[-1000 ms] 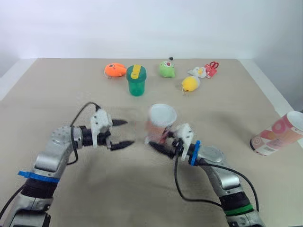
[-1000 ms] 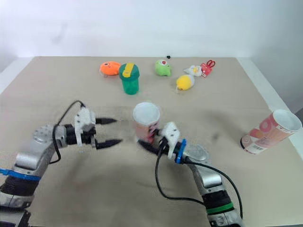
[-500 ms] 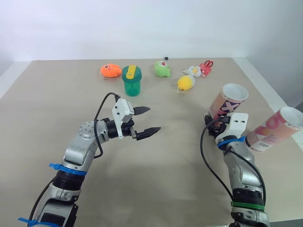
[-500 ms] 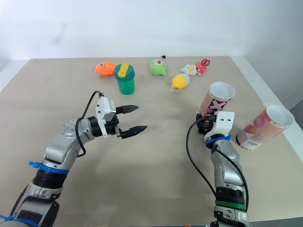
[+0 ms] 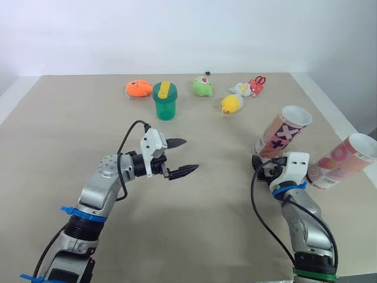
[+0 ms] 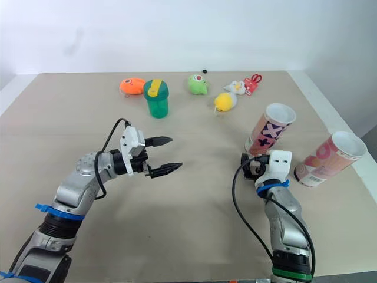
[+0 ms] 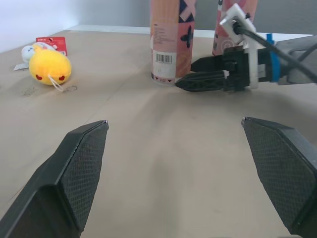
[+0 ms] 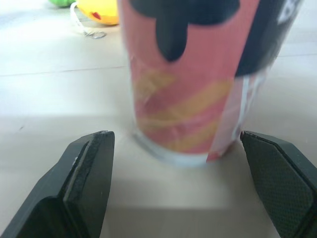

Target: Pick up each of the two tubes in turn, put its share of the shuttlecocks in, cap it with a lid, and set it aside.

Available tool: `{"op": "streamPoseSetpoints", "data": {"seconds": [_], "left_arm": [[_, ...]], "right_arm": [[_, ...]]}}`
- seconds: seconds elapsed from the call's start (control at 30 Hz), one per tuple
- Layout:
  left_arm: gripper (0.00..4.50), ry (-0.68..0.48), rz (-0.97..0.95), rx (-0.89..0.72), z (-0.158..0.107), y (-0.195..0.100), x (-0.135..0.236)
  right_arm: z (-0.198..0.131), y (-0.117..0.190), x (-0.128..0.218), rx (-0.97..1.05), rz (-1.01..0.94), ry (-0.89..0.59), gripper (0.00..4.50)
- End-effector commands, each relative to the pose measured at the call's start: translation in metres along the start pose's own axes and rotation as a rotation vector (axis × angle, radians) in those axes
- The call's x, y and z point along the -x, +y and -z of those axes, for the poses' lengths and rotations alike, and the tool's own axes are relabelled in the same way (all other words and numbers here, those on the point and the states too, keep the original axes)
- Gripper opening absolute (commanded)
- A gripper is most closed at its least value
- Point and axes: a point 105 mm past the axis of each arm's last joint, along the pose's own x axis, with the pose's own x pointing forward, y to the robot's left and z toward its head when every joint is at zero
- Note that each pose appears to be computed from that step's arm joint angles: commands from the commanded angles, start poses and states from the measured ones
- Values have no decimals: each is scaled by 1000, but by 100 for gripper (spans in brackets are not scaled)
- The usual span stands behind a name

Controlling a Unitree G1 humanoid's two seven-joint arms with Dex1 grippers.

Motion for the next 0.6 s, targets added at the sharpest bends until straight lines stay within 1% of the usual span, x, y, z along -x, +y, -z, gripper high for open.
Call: {"op": "streamPoseSetpoints", "data": {"seconds": [0.03,0.13,0.17,0.27,0.33,0.43,0.6], "left_arm": [[450,-15,-81,-25,-5,11,16],[450,-8,-195,1,3,21,36],[450,-7,-239,5,5,23,44],[450,47,-325,-13,18,16,69],[450,74,-349,-2,26,9,81],[450,96,-363,6,32,0,88],[450,101,-407,6,34,-2,92]], "right_arm": [[-16,25,17,14,-176,-65,435],[-31,72,32,73,-478,-105,435],[-32,89,37,84,-590,-92,435],[-31,118,39,164,-764,-76,435],[-32,128,33,183,-798,-84,435],[-32,134,24,167,-800,-90,435],[-21,137,19,147,-807,-70,435]]}}
